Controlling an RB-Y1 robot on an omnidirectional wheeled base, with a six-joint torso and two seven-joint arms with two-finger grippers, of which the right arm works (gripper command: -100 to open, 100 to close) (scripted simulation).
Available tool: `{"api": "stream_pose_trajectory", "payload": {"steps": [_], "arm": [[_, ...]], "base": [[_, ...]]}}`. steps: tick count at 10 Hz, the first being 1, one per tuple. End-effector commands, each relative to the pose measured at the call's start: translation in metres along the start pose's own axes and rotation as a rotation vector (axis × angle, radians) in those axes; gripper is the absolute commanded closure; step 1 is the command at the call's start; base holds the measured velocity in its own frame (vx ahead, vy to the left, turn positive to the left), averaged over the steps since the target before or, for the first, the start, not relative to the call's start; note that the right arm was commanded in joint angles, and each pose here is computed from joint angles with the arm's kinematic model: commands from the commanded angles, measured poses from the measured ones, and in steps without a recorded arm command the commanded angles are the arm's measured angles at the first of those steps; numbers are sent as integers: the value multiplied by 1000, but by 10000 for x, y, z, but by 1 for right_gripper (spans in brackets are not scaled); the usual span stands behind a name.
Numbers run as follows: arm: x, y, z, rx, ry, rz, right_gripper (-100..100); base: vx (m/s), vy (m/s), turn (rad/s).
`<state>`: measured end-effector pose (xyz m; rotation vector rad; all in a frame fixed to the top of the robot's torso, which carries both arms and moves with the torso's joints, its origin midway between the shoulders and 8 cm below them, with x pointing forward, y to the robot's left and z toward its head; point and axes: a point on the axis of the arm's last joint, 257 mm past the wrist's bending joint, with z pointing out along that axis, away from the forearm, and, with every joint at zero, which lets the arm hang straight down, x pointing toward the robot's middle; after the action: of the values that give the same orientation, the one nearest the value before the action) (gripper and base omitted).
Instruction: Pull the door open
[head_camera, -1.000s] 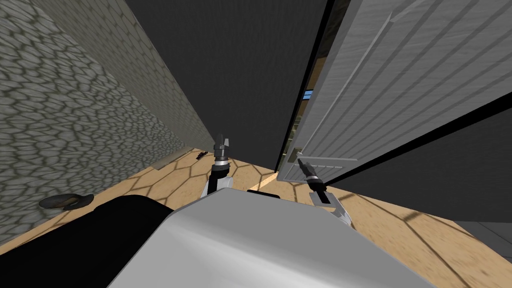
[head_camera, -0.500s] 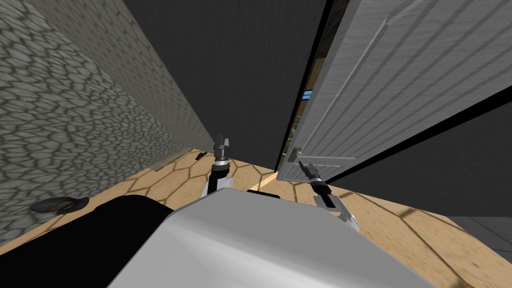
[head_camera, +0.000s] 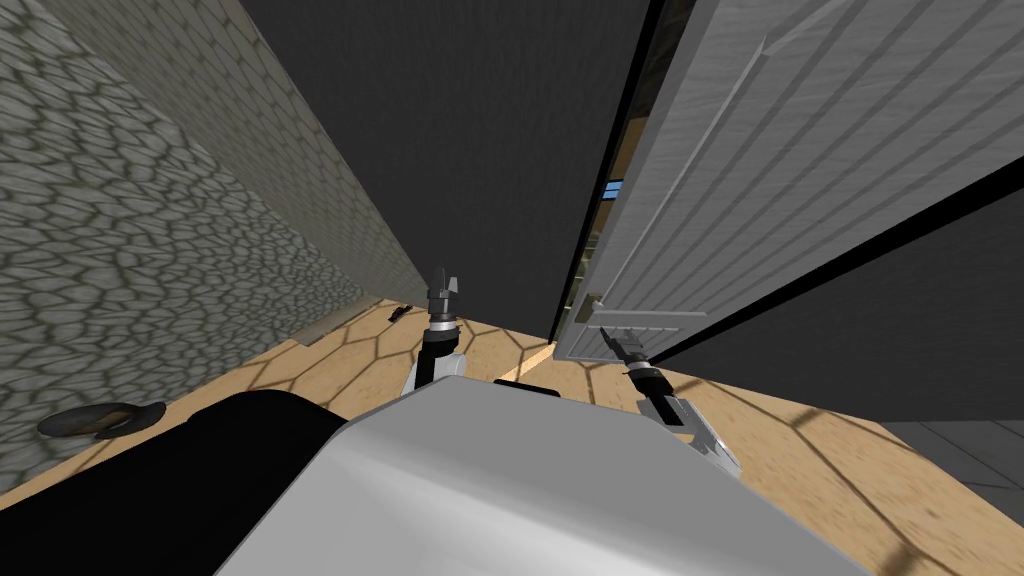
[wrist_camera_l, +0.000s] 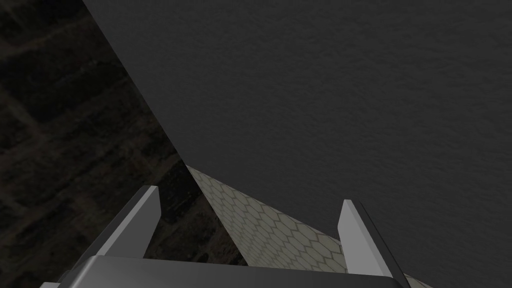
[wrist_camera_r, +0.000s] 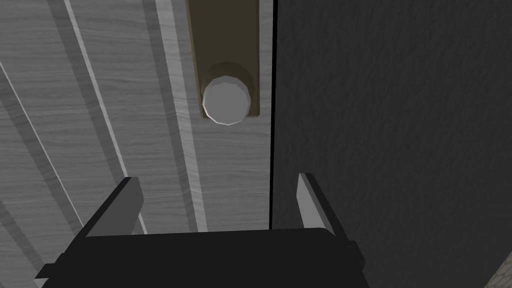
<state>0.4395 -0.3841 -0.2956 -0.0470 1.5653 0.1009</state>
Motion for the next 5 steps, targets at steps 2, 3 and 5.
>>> {"api": "stream_pose_trajectory", "payload": {"steps": [2,3,5], "arm": [[2,-12,18,5,0,-7,-100],[2,-15,26,7,0,-7,-100],[3,-32,62,15,-1,-7,-100]], "base": [[50,13,15],[160,12,32],[213,-13,43]]}}
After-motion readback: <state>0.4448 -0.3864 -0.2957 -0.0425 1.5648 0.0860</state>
